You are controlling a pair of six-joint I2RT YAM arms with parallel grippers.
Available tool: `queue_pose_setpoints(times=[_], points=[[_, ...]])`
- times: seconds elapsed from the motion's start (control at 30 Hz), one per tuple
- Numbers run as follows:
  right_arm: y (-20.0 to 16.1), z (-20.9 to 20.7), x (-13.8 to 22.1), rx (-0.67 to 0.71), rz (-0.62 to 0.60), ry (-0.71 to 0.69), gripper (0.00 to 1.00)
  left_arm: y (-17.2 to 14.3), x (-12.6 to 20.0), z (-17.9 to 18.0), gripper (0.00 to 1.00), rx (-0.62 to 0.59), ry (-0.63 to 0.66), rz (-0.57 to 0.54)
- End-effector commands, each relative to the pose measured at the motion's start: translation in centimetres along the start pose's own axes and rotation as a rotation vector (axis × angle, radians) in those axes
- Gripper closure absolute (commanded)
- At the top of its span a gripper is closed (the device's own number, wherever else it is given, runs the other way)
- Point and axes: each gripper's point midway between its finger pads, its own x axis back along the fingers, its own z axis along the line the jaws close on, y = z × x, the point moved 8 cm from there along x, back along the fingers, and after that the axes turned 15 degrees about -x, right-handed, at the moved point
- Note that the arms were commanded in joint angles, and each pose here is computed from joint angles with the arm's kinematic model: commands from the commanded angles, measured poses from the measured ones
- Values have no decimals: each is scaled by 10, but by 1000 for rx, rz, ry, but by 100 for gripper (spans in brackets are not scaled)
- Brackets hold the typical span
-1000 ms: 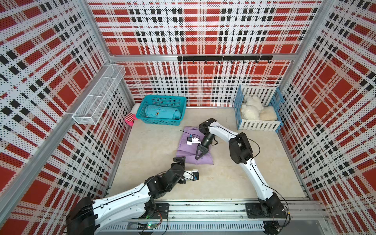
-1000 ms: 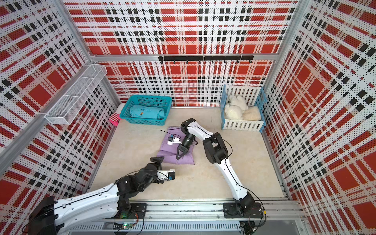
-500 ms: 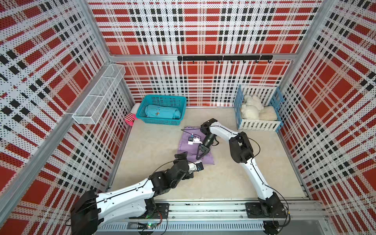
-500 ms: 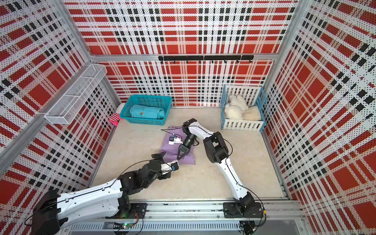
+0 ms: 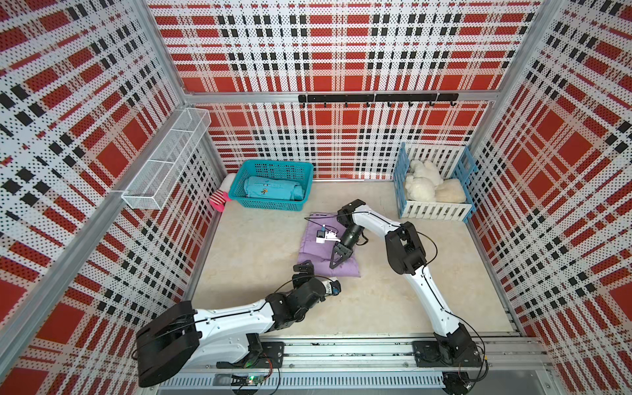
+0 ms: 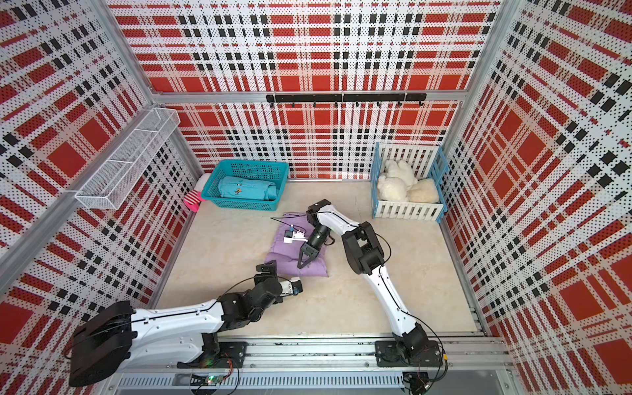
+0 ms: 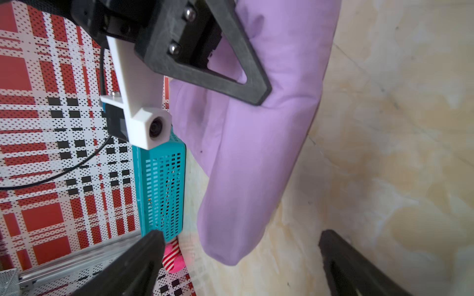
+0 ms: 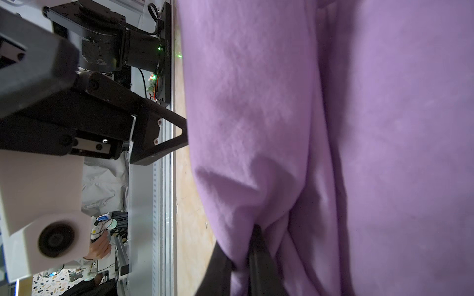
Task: Roll up the long pants
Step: Roll the long pant at the center of the board.
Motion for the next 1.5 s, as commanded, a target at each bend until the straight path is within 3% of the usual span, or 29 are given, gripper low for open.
queue_pose_setpoints(times=[0.0,0.13,0.23,0.3,0.37,0.43,0.57,0.77,0.9,0.97,1.1,1.13,1.23,1.3,1.33,1.37,1.47], points=[[-7,-12,2,-11,20,-35,100,3,-6,6,1,14,83,6],[-5,-12,3,-1,18,-42,100,0,-18,-9,1,-35,10,35],[-3,-10,5,10,10,-43,100,-3,-28,-6,0,46,-7,38],[-4,-9,6,14,8,-42,100,-7,-36,-6,9,68,-53,49],[-4,-9,6,12,10,-44,100,-9,-41,-8,25,57,-80,55],[-4,-9,5,12,8,-36,100,-11,-44,-10,31,54,-79,58],[-5,-9,5,11,9,-32,100,-11,-50,-15,23,67,-81,31],[-7,-12,2,4,15,-24,100,-5,-58,-31,25,-10,-126,5],[-8,-10,2,5,13,-17,100,1,-73,-39,44,-61,-182,30],[-9,-8,3,11,11,-15,100,4,-80,-44,58,-76,-229,33],[-8,-5,6,13,10,-32,100,7,-85,-56,100,-107,-357,11],[-8,-4,8,16,6,-41,100,6,-83,-57,100,-116,-368,5],[-8,-4,20,24,-29,-79,92,-1,-75,-60,100,-135,-384,-11],[-10,-7,35,11,-78,-122,81,-4,-69,-58,100,-135,-382,-26],[-12,-7,43,8,-102,-134,14,-5,-67,-56,100,-135,-376,-29],[-13,-7,53,9,-133,-147,2,-6,-64,-56,100,-141,-373,-32],[-18,-4,84,1,-211,-178,2,-6,-60,-53,100,-142,-367,-47]])
